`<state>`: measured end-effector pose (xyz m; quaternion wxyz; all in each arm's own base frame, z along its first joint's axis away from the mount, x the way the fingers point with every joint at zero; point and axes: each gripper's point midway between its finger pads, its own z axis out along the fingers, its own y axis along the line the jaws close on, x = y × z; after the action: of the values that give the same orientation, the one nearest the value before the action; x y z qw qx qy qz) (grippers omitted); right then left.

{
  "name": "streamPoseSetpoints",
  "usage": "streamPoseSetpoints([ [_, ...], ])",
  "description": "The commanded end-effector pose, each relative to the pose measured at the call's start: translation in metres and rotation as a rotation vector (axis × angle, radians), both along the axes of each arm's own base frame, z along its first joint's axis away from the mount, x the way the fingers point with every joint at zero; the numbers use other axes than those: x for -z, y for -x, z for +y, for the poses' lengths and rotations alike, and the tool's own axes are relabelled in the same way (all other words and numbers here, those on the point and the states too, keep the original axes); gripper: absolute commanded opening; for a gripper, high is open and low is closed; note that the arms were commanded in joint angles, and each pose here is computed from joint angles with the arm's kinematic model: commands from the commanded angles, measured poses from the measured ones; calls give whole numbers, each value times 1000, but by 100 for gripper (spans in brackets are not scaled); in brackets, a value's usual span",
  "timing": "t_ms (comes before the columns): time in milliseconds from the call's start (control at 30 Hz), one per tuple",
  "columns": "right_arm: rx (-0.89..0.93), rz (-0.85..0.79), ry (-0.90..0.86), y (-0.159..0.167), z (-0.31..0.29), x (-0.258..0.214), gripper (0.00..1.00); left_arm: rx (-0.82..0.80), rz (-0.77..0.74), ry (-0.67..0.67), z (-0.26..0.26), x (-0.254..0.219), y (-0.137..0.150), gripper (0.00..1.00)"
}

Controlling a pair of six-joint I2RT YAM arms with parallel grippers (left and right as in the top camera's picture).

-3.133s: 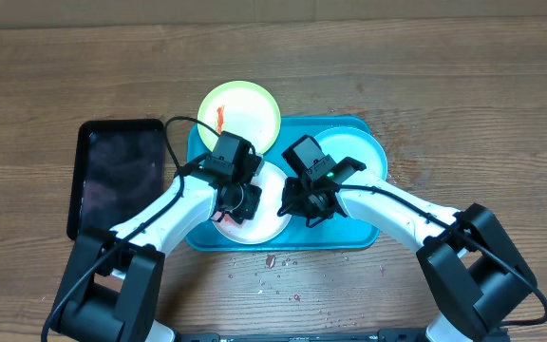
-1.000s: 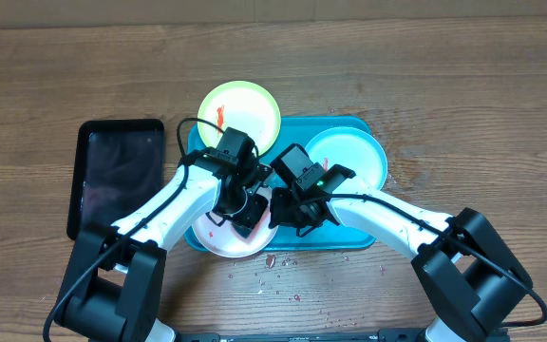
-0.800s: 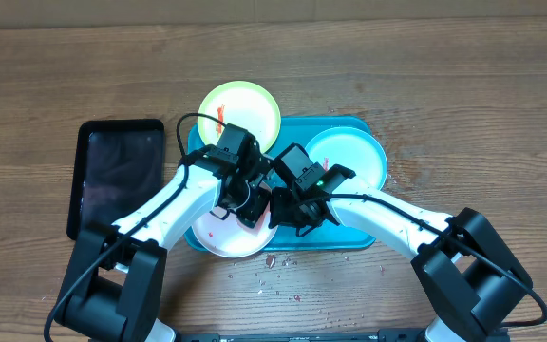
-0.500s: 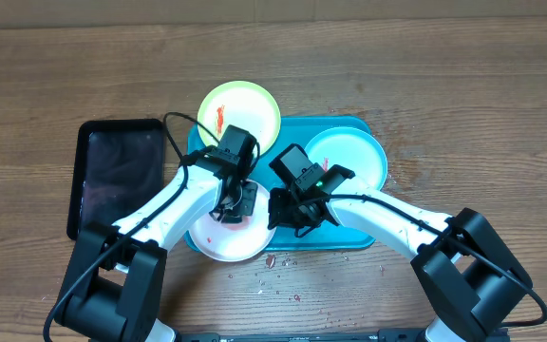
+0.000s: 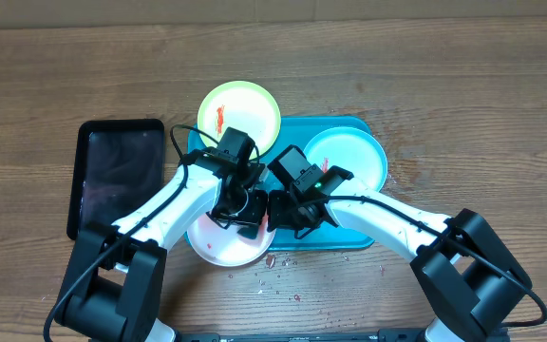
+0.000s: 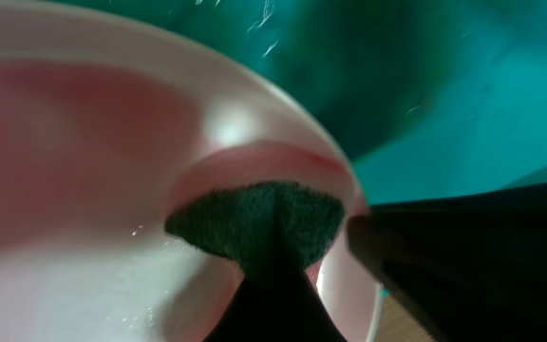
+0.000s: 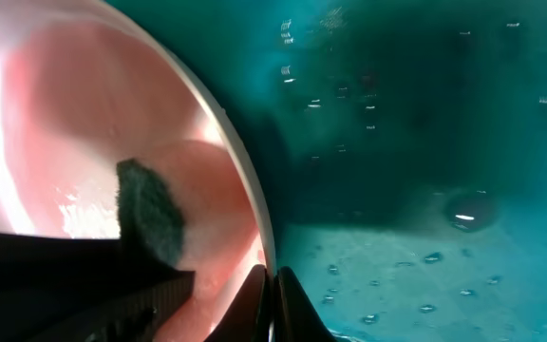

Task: Clean dirty plates on tray and stack at the side
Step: 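Scrub the white plate with the sponge while the right gripper holds it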

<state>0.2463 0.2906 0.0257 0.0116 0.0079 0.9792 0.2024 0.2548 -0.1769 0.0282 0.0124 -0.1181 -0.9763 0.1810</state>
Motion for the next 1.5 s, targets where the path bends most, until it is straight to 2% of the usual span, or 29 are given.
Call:
streamPoseSetpoints([
  [0,7,-15,-8,-6,2,-3,4,16,0,103,-19,-4,-2,4],
  [133,6,-14,-8,-5,2,-3,4,-63,-53,-10,-2,4,-17,4],
  [200,7,-15,-8,-5,2,-3,4,-124,-80,-131,20,10,-24,4],
  [233,7,-15,-8,-5,2,-3,4,-198,-101,-262,44,13,-27,4],
  [300,6,-15,-8,-6,2,-3,4,-297,-122,-440,78,13,-27,4],
  [333,7,-15,-8,-6,2,-3,4,-397,-144,-588,106,9,-24,4],
  [433,7,-15,-8,-6,2,-3,4,-492,-161,-711,129,2,-19,4],
  [533,7,-16,-8,-6,2,-3,4,-487,-137,-701,127,3,-14,4],
  [600,7,-15,-8,-6,2,-3,4,-434,-87,-642,116,7,-8,4],
  [667,7,-15,-8,-5,2,-3,4,-313,-26,-533,95,12,-1,4],
  [800,7,-16,-8,-6,2,-3,4,21,78,-166,33,7,21,4],
  [833,7,-16,-8,-6,2,-3,4,120,95,-36,14,0,29,4],
  [900,7,-16,-8,-6,2,-3,4,237,108,155,-11,-14,41,4],
  [967,7,-16,-8,-6,2,-3,4,277,99,235,-22,-20,43,4],
  [1100,7,-16,-8,-6,2,-3,4,268,50,226,-24,-18,31,4],
  [1200,7,-16,-8,-6,2,-3,4,204,12,150,-17,-11,16,4],
  [1267,7,-16,-8,-6,2,-3,4,125,-27,37,-2,-2,1,4],
  [1367,7,-16,-8,-6,2,-3,4,-63,-102,-226,39,10,-24,4],
  [1400,7,-16,-8,-6,2,-3,4,-171,-151,-369,64,10,-34,4],
  [1467,7,-16,-8,-6,2,-3,4,-266,-199,-490,86,7,-42,4],
])
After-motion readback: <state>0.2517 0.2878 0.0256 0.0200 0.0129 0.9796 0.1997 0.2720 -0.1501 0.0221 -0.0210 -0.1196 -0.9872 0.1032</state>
